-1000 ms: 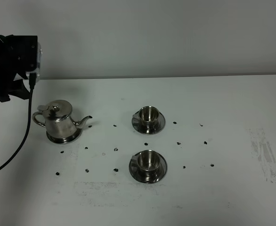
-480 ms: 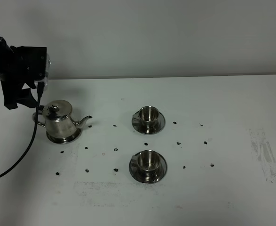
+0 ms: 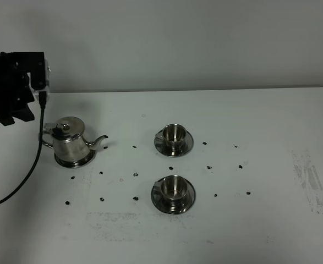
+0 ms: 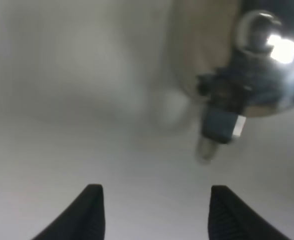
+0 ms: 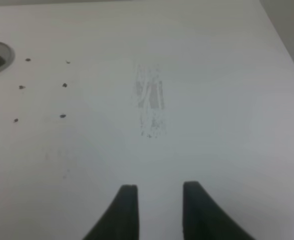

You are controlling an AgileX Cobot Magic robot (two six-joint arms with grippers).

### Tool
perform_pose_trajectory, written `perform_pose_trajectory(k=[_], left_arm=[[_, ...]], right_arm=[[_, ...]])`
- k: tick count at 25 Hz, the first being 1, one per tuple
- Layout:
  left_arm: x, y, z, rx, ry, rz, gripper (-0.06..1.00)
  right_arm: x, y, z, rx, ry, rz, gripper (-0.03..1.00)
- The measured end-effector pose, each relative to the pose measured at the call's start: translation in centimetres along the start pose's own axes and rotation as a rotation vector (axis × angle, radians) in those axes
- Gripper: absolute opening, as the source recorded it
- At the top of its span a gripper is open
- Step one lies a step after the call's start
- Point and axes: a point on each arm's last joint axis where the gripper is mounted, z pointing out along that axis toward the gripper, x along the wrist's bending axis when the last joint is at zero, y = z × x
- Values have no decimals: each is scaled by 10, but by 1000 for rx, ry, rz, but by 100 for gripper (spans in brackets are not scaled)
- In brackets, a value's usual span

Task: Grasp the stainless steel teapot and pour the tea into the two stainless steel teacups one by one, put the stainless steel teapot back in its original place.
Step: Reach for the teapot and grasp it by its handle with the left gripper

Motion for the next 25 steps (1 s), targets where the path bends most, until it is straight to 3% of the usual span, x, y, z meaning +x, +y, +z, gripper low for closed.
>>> perform_pose_trajectory(k=[4, 15, 25], left_arm=[[3, -2, 10, -6, 58, -56, 47], [-5, -6, 47, -82, 114, -154, 47], [-13, -8, 55, -88, 59, -195, 47]], right_arm=[[0, 0, 0, 0, 0, 0, 21], [0, 0, 0, 0, 0, 0, 21], [0, 0, 0, 0, 0, 0, 21]])
